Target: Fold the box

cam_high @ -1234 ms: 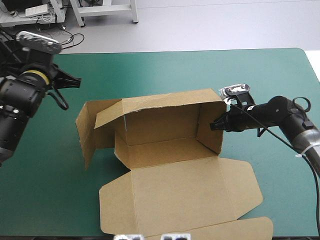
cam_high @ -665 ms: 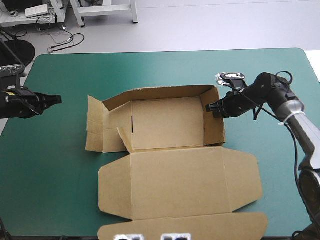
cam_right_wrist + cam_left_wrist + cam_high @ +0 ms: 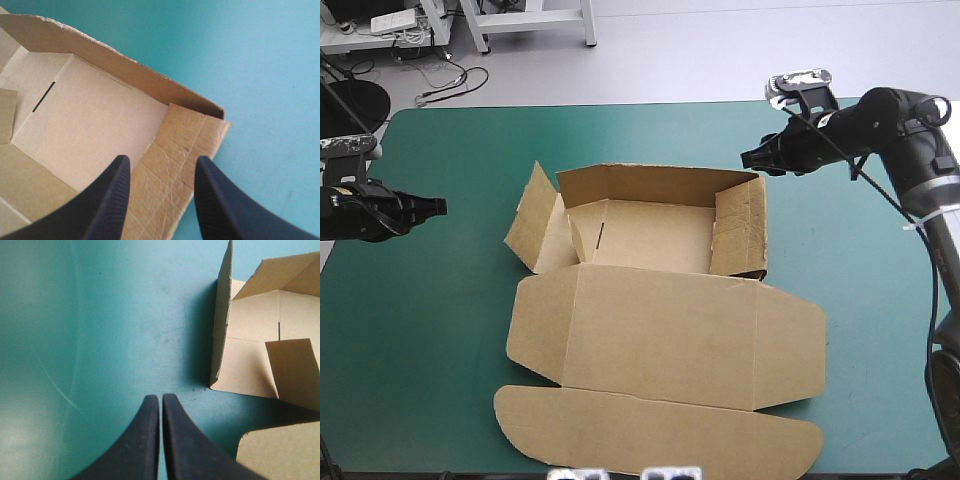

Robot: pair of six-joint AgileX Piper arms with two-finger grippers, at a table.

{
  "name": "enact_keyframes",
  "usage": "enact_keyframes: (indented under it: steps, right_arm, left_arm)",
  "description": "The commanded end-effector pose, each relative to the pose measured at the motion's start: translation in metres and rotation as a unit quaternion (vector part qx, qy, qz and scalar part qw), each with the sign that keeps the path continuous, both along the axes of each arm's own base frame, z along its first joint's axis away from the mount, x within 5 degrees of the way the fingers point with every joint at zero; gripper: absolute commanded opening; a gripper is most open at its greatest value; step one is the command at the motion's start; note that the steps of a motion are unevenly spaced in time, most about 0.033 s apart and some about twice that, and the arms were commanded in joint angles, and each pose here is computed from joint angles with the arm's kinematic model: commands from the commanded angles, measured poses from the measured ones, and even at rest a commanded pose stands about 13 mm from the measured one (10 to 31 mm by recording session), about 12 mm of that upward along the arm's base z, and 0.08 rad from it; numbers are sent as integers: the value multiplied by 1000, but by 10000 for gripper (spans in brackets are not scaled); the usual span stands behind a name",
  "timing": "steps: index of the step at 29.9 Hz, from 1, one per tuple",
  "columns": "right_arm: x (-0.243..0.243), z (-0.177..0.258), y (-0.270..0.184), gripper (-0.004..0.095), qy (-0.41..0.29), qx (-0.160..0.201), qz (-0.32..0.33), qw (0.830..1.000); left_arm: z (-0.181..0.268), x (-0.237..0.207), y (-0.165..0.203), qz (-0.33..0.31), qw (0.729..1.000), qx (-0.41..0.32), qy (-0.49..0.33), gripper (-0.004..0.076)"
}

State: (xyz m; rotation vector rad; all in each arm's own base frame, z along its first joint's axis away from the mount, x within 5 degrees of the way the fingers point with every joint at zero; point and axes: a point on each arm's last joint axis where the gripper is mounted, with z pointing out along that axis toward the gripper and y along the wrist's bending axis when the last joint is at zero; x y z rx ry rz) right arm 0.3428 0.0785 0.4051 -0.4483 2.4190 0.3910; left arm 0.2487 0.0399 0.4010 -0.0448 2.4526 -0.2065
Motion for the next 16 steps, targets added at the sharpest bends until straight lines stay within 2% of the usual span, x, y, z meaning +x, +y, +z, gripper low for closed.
enact_keyframes:
  steps: [1, 4, 8, 12, 16]
  right_arm:
    - [-25, 35, -9, 352, -18, -20, -19, 999]
    - [-29, 32, -14, 314, -3, -44, -32, 999]
    - [-26, 14, -12, 306, 34, -28, -41, 998]
    - [-15, -23, -10, 306, 77, -32, -45, 996]
    - [-1, -50, -4, 307, 97, -10, -45, 994]
  left_arm:
    - [16, -7, -4, -5, 999, -1, -40, 7]
    - [15, -9, -5, -24, 999, 9, -29, 7]
    - [14, -10, -6, -34, 999, 10, -22, 7]
    - [14, -10, -7, -36, 999, 4, -23, 7]
    - [14, -10, -7, -36, 999, 0, -22, 6]
